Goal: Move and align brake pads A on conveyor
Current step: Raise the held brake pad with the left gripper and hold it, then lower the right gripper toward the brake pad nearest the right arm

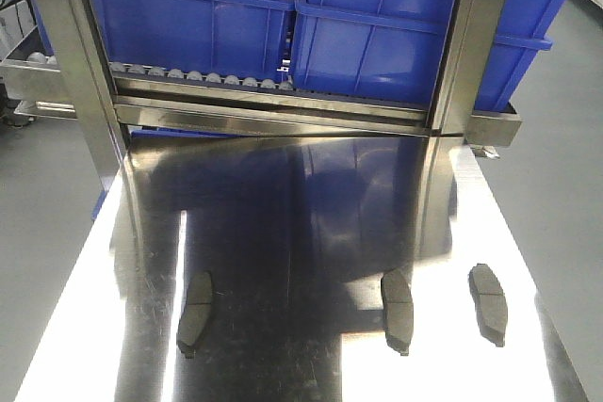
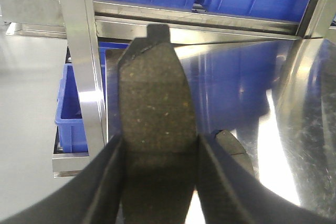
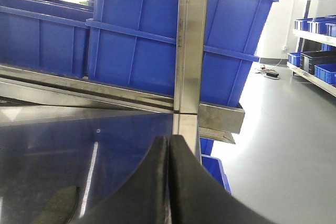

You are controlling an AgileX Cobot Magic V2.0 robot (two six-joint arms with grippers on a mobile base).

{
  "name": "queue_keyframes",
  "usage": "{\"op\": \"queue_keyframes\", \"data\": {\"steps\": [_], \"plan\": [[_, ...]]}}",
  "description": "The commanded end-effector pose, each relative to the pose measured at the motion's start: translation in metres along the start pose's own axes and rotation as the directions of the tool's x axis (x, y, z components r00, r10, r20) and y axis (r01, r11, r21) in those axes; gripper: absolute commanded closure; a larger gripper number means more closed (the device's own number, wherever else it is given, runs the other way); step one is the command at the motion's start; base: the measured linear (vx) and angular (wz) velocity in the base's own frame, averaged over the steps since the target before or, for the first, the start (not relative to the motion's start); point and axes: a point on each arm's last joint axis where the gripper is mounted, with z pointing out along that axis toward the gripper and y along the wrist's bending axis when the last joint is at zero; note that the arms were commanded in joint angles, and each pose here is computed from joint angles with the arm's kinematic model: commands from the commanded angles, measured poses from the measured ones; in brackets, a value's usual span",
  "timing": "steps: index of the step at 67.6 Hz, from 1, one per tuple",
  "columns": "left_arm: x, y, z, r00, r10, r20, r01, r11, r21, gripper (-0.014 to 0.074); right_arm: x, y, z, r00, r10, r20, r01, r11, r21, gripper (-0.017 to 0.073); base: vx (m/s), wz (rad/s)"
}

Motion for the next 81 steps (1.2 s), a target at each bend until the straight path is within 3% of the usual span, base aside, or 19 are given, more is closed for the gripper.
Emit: {"op": "queue_keyframes", "data": {"steps": [1,15,27,36,44,51,63,70,81], "plan": [[-0.019,-0.001,-0.004,0.992,-0.016,0.128,0.016,1.0,0.003,0.06,-0.003,0.0,-0.001,0.997,-0.011,0.072,0.011,1.0,0.003,0.0571,0.0,0.0],[-0.019,-0.001,-0.004,0.992,-0.016,0.128,0.016,1.0,0.003,0.06,-0.012,0.0,-0.002,0.986,-0.017,0.165,0.017,1.0,0.003,0.0571,0.0,0.0],[-0.019,-0.001,-0.004,0.992,-0.016,0.128,0.016,1.0,0.003,0.06,-0.043,-0.002,-0.002,0.974,0.051,0.223,-0.052,0.999,-0.002,0.0571,0.0,0.0],[-0.019,-0.001,-0.004,0.992,-0.016,0.128,0.016,1.0,0.003,0.06,-0.07,-0.004,0.017,0.993,0.047,0.112,-0.047,0.999,-0.001,0.0571,0.0,0.0],[-0.019,-0.001,-0.004,0.992,-0.016,0.128,0.016,1.0,0.003,0.06,-0.083,-0.005,0.047,0.992,0.051,-0.117,-0.051,0.999,0.002,0.0571,0.0,0.0],[-0.019,-0.001,-0.004,0.992,-0.016,0.128,0.016,1.0,0.003,0.06,-0.087,-0.005,0.071,0.94,0.048,-0.338,-0.049,0.999,0.006,0.0571,0.0,0.0],[-0.019,-0.001,-0.004,0.992,-0.016,0.128,0.016,1.0,0.003,0.06,-0.077,-0.005,0.099,0.746,0.039,-0.664,-0.043,0.999,0.009,0.0571,0.0,0.0],[-0.019,-0.001,-0.004,0.992,-0.016,0.128,0.016,1.0,0.003,0.06,-0.07,-0.005,0.107,0.65,0.027,-0.759,-0.035,0.999,0.006,0.0571,0.0,0.0],[-0.019,-0.001,-0.004,0.992,-0.016,0.128,0.016,1.0,0.003,0.06,-0.058,-0.004,0.117,0.59,0.078,-0.804,-0.074,0.996,0.043,0.0571,0.0,0.0]]}}
